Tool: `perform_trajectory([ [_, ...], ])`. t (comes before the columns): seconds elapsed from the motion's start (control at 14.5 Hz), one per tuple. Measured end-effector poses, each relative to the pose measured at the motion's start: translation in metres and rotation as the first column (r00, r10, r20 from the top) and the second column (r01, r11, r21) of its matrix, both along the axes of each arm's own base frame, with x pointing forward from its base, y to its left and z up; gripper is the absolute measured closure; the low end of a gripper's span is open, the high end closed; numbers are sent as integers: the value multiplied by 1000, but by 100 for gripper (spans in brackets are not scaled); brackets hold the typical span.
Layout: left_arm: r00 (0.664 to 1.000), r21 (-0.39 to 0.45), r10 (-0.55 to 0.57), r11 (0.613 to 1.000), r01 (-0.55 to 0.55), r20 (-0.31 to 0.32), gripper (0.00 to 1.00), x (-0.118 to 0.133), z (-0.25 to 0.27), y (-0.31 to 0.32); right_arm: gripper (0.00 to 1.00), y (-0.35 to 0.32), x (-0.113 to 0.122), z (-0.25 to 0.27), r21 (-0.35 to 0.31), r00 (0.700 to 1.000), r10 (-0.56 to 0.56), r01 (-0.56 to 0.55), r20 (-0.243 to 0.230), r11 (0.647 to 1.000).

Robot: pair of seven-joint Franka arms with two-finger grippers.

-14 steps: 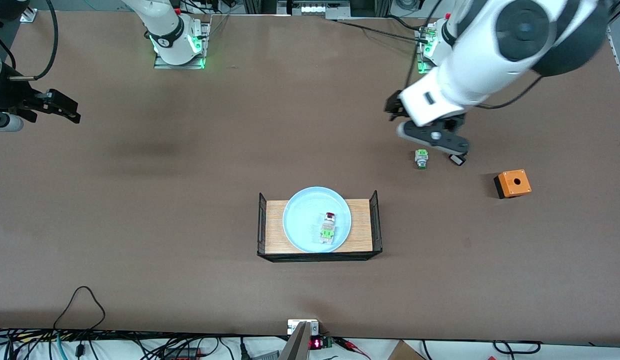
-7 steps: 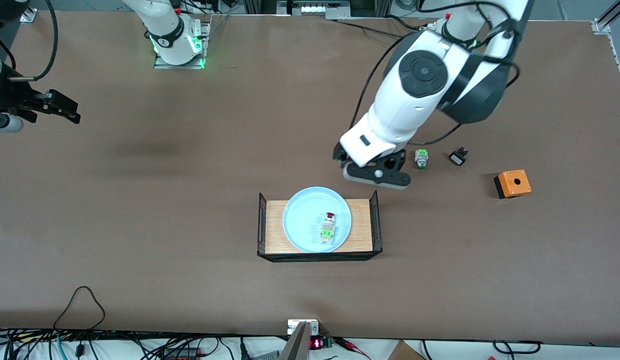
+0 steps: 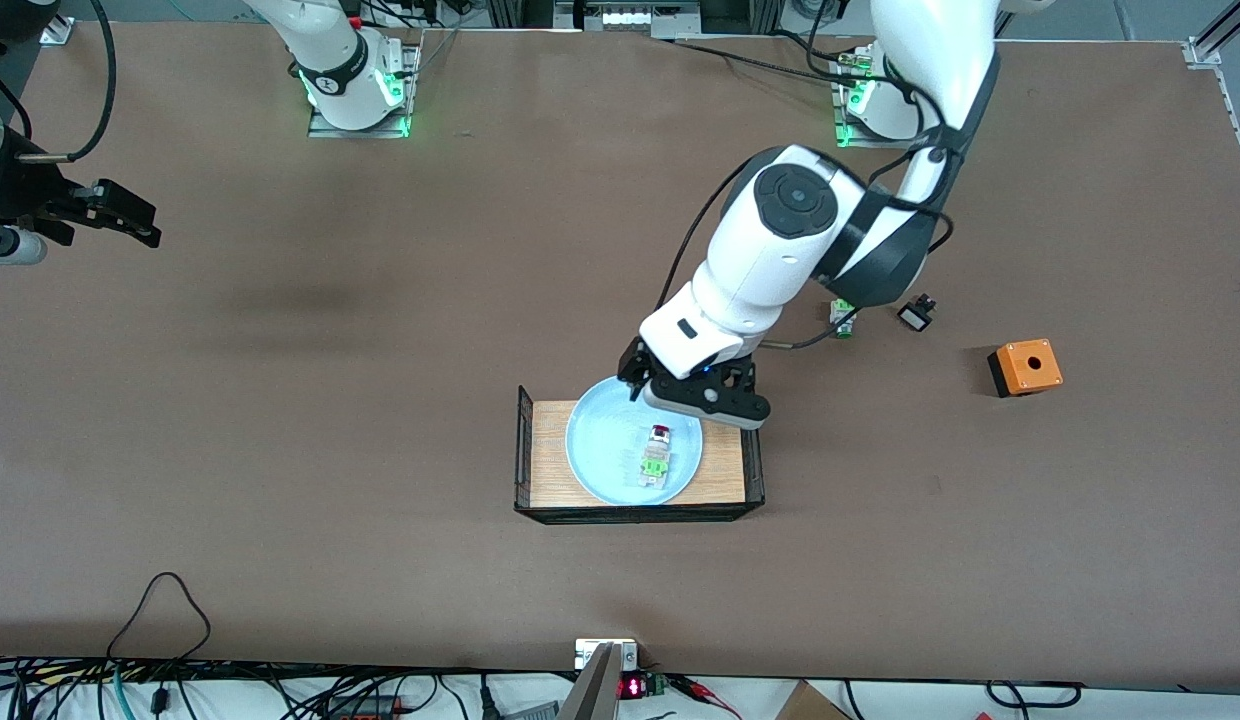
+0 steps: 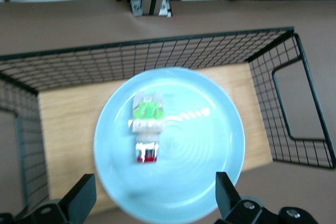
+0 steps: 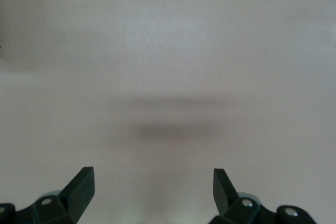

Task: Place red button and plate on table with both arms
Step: 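Reach the left gripper down to the switch on the blue plate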

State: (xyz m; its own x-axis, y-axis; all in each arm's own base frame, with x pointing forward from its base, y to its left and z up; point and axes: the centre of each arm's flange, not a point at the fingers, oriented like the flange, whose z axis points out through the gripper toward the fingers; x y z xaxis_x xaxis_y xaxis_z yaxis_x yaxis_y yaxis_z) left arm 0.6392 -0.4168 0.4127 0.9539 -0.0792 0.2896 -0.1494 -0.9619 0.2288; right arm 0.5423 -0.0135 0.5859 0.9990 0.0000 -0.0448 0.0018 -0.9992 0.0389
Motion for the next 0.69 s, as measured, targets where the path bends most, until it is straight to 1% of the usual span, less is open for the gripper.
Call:
perform_trajectory([
  [0.14,1000,3,21,1000,-21,18,0,7,-20,-2,0,0,0,0,0,1000,0,0,0,1000],
  [0.28,998,14,51,999,-51,28,0,13,-27,1,0,0,0,0,0,1000,0,0,0,1000],
  [0.41,997,18,68,998,-68,30,0,12,-33,-4,0,0,0,0,0,1000,0,0,0,1000],
  [0.55,994,-2,101,995,-101,45,0,8,-46,-17,0,0,0,0,0,1000,0,0,0,1000],
  [0.69,993,22,96,995,-98,72,0,7,-61,-22,0,0,0,0,0,1000,0,0,0,1000],
])
